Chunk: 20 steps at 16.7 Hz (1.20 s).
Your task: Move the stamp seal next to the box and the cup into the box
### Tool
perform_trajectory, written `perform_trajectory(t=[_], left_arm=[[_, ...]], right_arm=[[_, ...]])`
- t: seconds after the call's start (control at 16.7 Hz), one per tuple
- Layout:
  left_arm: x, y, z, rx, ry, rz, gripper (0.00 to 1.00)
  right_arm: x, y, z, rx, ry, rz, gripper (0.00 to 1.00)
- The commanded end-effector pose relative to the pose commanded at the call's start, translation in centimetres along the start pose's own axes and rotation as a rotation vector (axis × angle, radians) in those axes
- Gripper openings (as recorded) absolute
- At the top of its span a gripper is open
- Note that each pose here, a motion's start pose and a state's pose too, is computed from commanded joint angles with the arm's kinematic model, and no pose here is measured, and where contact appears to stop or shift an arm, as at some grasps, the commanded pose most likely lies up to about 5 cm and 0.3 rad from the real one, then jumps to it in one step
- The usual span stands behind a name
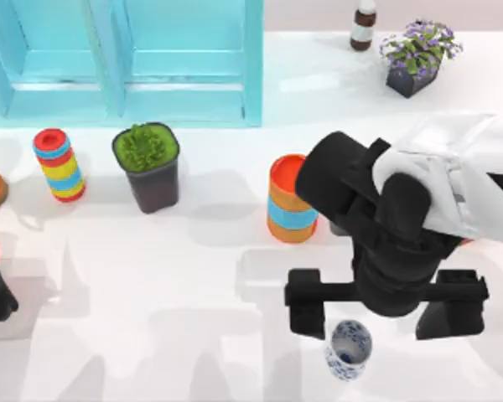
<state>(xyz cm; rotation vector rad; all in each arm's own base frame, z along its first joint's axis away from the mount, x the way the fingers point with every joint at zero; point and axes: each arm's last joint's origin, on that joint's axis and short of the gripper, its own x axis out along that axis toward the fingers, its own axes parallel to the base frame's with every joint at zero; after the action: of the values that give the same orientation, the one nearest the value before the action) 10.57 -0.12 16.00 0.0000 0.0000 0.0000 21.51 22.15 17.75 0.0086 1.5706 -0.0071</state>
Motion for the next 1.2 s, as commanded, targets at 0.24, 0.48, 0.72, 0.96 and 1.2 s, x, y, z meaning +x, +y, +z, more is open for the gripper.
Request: perform_trajectory(t=[0.24, 0.48, 0.72, 0.96, 1.2], left_arm=[[0.0, 0.0, 0.0, 0.0, 0.0, 0.0, 1.0], [0.0, 0.0, 0.0, 0.0, 0.0, 0.0, 1.0], [0.0, 0.0, 0.0, 0.0, 0.0, 0.0, 1.0], [0.0, 0.0, 0.0, 0.0, 0.0, 0.0, 1.0], [0.0, 0.0, 0.0, 0.0, 0.0, 0.0, 1.0]], right_arm=[[3.1, -0.1, -0.1, 0.0, -0.007, 0.007, 1.0], [3.9, -0.2, -0.3, 0.0, 0.001, -0.001, 1.0], [3.9, -0.2, -0.3, 0.0, 0.001, -0.001, 0.77], [3.9, -0.2, -0.3, 0.0, 0.001, -0.001, 0.47], [3.9, -0.2, -0.3, 0.0, 0.001, -0.001, 0.17]])
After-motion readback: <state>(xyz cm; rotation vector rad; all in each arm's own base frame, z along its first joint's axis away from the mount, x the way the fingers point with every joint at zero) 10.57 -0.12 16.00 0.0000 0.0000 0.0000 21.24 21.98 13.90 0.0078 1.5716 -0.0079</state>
